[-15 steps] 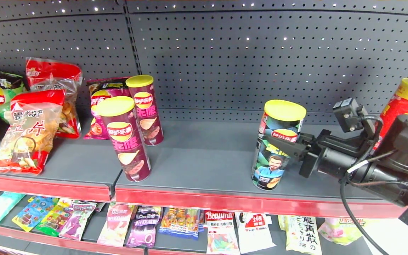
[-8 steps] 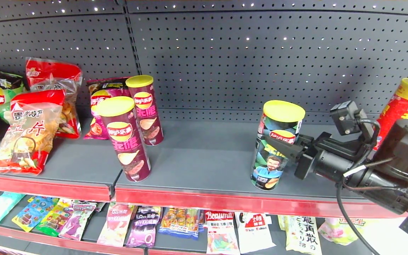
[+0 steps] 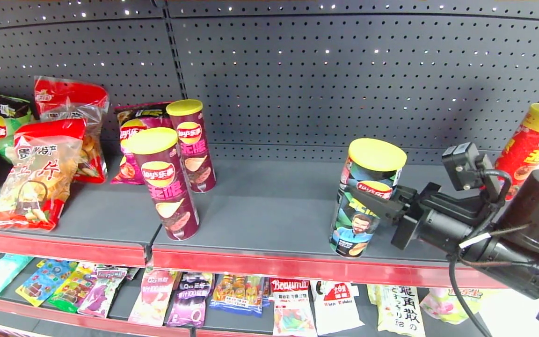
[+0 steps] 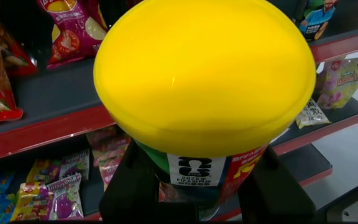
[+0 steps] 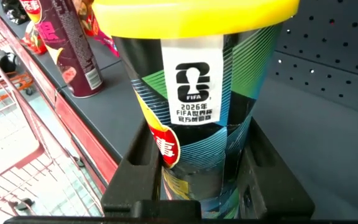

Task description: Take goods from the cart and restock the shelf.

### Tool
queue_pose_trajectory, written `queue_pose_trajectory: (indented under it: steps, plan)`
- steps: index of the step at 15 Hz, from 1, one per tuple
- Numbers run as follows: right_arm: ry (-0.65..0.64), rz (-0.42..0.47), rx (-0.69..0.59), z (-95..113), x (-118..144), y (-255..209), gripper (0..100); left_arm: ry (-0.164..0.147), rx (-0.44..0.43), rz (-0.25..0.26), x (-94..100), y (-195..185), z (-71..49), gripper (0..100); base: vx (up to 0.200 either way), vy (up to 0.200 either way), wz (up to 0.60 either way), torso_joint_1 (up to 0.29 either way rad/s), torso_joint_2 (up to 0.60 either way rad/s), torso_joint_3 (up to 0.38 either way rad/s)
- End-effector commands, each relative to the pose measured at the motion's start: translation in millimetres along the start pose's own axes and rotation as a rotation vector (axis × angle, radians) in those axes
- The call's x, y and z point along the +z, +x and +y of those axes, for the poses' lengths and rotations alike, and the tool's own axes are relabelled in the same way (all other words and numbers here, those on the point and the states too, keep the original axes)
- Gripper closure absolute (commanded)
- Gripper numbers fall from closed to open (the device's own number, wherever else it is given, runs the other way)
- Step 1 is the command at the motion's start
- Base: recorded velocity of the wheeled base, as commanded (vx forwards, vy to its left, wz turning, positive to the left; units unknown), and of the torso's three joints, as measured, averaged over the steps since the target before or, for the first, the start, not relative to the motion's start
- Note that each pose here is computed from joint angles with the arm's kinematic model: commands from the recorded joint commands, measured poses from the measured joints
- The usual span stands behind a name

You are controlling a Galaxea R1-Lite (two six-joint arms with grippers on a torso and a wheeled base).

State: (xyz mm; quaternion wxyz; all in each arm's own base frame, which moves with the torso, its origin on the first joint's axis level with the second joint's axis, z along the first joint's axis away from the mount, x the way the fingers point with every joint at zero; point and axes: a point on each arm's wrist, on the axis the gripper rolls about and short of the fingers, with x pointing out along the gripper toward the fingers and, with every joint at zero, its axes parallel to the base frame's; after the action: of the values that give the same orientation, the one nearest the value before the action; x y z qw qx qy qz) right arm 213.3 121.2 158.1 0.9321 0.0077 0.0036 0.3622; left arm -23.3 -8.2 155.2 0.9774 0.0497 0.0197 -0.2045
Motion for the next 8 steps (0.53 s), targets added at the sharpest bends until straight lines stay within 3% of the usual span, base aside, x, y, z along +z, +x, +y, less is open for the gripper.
queue_pose_trajectory:
  steps: [1,8]
  plan:
    - [0.003,0.011,0.006,2.5,-2.1,-0.3,100,0.000,-0.001,0.001,-0.2,0.1,0.0,100,0.000,0.000,0.00,0.000,0.00,0.000]
    - [0.000,0.012,-0.007,7.1,-2.5,1.5,100,0.000,0.000,-0.001,0.2,-0.1,0.0,100,0.000,0.000,0.00,0.000,0.00,0.000]
